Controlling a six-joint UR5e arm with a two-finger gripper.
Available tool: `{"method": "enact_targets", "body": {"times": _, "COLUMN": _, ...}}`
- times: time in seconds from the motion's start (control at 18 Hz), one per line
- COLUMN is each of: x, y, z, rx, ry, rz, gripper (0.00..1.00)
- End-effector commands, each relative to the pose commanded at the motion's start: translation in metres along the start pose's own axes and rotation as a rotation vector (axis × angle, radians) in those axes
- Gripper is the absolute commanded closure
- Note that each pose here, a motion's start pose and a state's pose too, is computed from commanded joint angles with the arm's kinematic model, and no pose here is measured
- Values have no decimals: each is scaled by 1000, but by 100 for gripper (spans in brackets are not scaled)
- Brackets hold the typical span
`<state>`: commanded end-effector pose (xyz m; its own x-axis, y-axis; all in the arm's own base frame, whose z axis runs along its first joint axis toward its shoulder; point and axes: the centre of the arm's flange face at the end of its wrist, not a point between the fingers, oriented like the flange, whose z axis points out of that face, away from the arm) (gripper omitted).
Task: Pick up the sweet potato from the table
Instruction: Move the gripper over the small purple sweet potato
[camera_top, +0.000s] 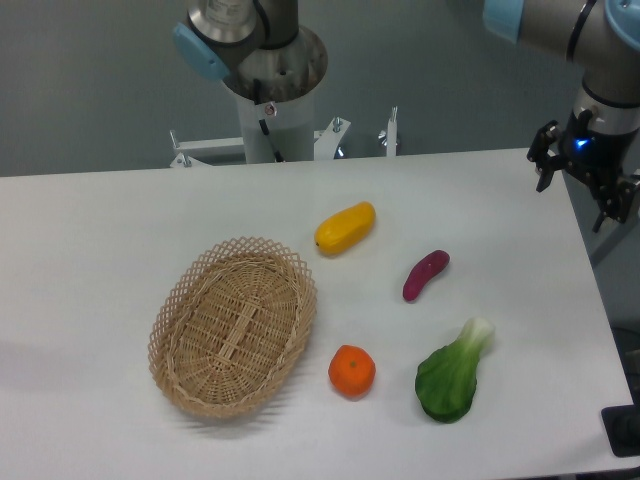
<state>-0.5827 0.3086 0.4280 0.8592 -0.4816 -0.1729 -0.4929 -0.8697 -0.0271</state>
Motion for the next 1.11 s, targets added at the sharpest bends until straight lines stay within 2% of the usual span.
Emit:
{"method": "enact_targets", "body": {"times": 0.39, "x": 9, "y": -2, "z": 16, "rx": 9, "ry": 31, "rz": -11, "gripper": 0}}
{"method": "enact_targets", "body": {"times": 0.72, "x": 24, "y": -9, "z": 47, "rx": 17, "ry": 89, "rz": -147, "gripper": 0}}
{"method": "enact_targets", "body": {"times": 1.11, "x": 55, "y": -31, "z": 115, "rx": 6, "ry": 10, "rz": -153, "gripper": 0}}
